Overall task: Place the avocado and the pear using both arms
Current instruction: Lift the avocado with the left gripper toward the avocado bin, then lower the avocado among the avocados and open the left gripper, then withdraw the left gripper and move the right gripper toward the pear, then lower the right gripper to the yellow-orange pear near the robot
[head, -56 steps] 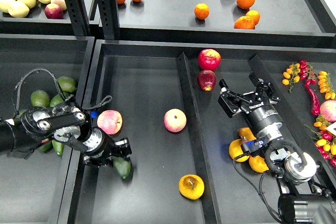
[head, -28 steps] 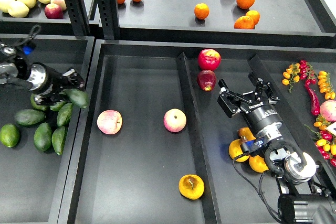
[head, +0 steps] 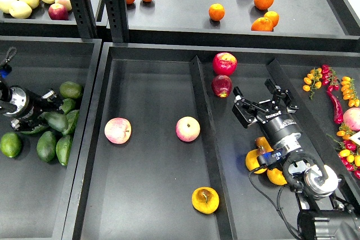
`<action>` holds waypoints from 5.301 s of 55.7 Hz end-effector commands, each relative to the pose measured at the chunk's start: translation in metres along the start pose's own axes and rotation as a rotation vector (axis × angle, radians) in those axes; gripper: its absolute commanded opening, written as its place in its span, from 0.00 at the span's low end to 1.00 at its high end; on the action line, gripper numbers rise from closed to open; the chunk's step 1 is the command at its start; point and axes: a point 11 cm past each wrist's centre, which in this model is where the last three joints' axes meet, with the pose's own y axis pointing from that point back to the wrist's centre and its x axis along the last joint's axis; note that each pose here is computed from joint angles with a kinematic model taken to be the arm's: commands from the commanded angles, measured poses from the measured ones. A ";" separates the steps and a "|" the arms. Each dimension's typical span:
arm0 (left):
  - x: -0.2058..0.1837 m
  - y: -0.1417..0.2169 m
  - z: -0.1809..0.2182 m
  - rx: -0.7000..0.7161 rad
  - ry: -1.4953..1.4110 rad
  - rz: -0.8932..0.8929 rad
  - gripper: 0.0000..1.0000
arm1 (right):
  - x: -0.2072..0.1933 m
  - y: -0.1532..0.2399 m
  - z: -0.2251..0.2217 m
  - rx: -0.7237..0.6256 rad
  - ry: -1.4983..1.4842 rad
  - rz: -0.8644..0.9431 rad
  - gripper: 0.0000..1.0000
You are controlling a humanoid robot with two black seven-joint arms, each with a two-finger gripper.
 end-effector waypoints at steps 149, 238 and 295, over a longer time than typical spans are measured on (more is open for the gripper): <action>-0.068 0.080 0.110 -0.869 0.613 -0.589 0.98 | 0.021 0.004 0.023 -0.070 0.003 0.047 1.00; -0.198 0.053 -0.034 -1.060 1.389 -0.892 0.99 | 0.072 0.086 0.029 -0.737 0.594 0.176 1.00; -0.200 0.054 -0.039 -1.056 1.395 -0.889 0.99 | 0.136 0.099 0.019 -0.863 0.726 0.414 1.00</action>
